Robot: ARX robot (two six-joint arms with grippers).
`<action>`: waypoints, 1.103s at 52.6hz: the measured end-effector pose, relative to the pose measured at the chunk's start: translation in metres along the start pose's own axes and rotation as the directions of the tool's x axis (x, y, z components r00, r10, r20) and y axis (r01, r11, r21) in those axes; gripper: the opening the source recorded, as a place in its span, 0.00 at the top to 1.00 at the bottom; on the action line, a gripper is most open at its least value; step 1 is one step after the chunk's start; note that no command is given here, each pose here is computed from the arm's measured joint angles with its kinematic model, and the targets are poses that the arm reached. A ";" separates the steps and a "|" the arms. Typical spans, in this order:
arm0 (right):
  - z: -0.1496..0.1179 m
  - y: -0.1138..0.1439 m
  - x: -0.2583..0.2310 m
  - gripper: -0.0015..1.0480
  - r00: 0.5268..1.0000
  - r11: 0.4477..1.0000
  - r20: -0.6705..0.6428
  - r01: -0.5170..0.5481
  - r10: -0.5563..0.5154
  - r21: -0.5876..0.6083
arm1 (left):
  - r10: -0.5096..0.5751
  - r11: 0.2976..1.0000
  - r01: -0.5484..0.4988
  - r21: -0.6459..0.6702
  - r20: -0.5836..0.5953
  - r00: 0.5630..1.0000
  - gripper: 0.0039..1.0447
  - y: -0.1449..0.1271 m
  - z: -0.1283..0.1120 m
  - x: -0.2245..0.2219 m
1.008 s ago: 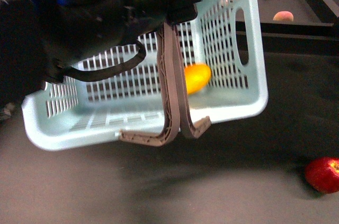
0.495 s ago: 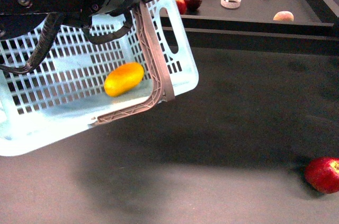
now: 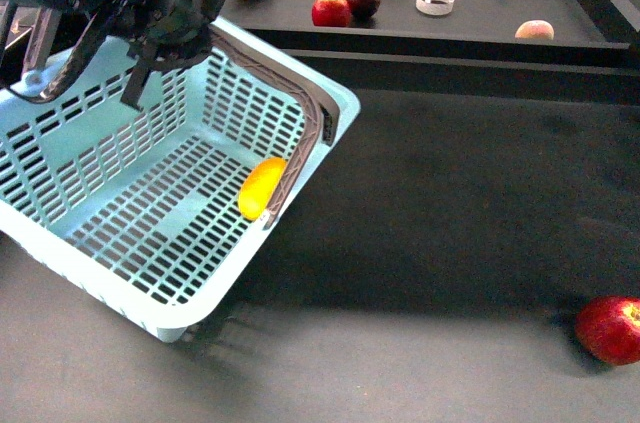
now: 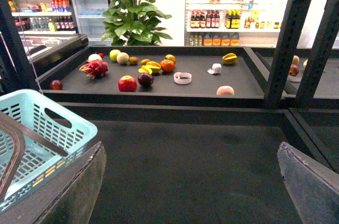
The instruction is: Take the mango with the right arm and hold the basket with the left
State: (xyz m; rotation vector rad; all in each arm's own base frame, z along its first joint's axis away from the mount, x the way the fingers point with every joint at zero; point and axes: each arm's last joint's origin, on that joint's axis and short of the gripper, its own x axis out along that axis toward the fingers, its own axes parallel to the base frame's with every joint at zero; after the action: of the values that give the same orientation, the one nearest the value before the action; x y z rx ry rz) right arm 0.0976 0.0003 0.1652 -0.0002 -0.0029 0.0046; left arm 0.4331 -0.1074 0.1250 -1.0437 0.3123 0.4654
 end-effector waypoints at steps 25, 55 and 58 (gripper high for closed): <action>0.000 0.000 0.000 0.08 1.000 1.000 0.000 0.000 0.000 0.000 | 0.071 0.963 -0.052 -0.266 0.062 0.996 0.95 0.026 0.039 0.038; 0.000 0.000 0.000 0.08 1.000 1.000 0.000 0.000 0.000 0.000 | 0.169 0.937 -0.152 -0.313 0.029 0.985 0.19 0.037 0.040 0.039; 0.000 0.000 0.000 0.08 1.000 1.000 0.000 0.000 0.000 0.000 | 0.171 0.938 -0.155 -0.311 0.026 0.985 0.08 0.038 0.040 0.039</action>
State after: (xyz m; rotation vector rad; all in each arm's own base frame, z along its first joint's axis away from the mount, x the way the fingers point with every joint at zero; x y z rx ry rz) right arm 0.0976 0.0003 0.1652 -0.0002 -0.0029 0.0046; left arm 0.4483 -0.0477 0.0974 -1.3137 0.2858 0.7067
